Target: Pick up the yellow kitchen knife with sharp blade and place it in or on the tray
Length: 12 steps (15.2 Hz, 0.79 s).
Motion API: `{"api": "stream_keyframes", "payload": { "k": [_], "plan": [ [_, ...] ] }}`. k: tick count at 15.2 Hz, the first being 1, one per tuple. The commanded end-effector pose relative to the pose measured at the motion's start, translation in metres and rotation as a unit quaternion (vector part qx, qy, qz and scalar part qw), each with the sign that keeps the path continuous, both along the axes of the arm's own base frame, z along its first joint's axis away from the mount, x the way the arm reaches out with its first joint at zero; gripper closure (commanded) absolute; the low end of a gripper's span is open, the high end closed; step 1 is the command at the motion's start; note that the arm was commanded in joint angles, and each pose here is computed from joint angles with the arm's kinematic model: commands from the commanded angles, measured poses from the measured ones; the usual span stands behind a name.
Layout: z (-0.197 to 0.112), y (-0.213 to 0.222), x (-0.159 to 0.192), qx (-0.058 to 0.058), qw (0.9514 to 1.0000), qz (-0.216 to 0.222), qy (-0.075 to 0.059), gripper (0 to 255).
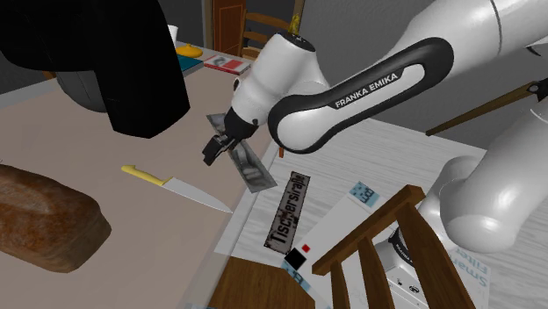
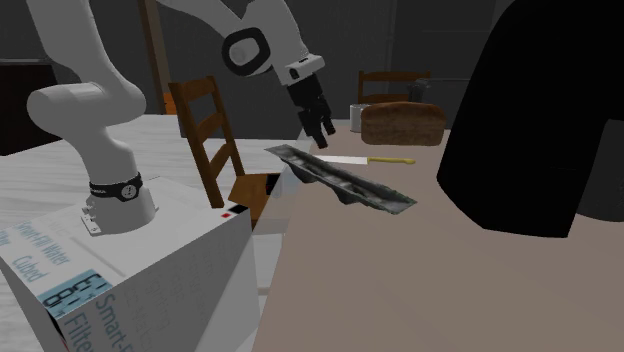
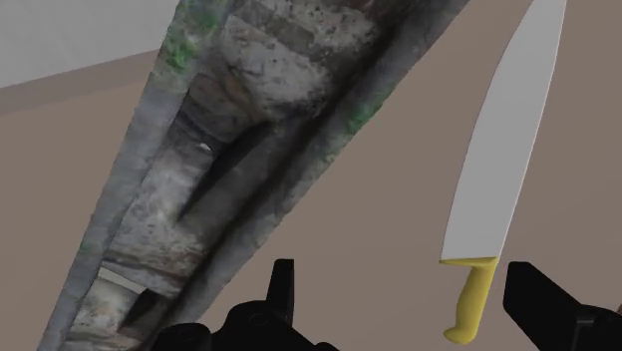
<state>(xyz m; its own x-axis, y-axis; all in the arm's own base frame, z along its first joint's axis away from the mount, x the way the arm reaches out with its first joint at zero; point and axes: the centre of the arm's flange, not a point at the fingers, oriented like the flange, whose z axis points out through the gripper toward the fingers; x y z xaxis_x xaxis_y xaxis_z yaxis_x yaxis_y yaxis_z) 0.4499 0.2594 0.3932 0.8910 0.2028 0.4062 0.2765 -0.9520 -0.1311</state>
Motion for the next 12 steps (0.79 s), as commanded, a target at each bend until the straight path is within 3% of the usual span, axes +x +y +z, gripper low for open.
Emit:
{"api": "stream_keyframes", "payload": {
  "k": [1,8,12],
  "plan": [
    [-0.011,0.022,0.008,0.005,0.9998,0.013,-0.012,0],
    [-0.045,0.093,0.031,0.015,0.9973,0.053,-0.048,0],
    [-0.063,0.099,0.04,0.015,0.9973,0.053,-0.048,0]
  ]
}}
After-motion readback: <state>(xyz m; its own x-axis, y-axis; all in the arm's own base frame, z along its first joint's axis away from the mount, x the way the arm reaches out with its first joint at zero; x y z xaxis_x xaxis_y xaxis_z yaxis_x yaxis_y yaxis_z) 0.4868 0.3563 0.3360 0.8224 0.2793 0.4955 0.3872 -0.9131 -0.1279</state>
